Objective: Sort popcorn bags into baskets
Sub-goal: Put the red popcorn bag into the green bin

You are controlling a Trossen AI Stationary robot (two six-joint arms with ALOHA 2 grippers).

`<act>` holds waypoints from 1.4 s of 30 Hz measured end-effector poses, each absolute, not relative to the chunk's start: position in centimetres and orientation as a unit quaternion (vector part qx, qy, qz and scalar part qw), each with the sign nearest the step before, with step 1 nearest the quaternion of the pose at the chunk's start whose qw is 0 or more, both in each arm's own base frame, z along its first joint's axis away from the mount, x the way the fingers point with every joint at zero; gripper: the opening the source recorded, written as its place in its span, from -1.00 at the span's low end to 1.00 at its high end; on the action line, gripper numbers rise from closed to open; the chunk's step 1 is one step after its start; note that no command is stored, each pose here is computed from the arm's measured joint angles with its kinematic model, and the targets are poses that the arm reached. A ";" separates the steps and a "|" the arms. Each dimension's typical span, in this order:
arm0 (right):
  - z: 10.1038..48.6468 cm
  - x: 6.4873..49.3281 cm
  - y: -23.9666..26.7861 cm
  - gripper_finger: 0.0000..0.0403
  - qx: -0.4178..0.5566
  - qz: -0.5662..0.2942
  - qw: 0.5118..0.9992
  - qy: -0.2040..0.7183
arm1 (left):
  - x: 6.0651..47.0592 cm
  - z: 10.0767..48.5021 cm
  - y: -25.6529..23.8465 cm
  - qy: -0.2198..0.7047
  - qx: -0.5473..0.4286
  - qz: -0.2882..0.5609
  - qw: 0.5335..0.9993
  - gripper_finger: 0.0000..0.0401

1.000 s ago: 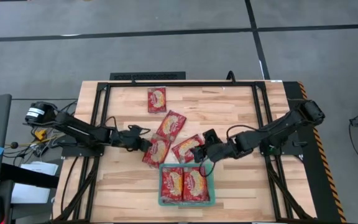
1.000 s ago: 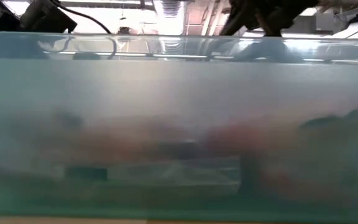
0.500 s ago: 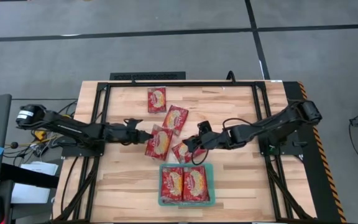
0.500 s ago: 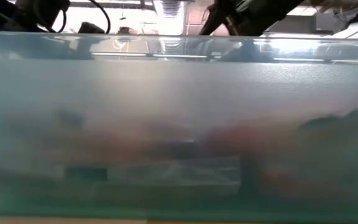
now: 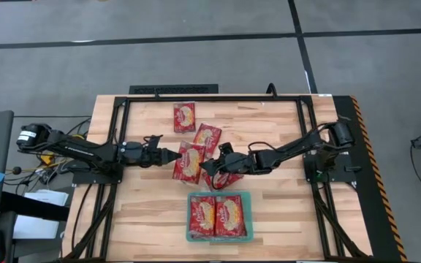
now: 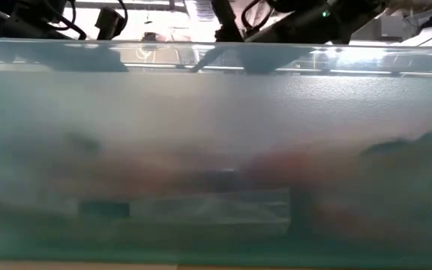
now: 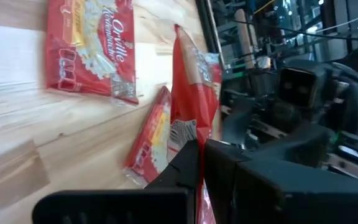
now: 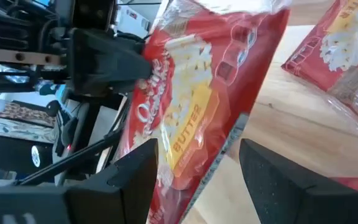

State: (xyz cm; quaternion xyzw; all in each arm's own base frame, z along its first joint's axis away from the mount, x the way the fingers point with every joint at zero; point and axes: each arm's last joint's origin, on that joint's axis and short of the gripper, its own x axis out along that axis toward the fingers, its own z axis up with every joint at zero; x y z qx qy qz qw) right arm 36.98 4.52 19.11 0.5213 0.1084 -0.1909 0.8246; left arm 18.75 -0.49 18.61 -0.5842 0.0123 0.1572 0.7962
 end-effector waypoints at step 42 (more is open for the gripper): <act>19.9 36.4 14.1 -0.92 0.587 -0.113 0.794 0.114 | 17.2 19.8 -1.1 0.084 -0.522 0.052 0.847 0.58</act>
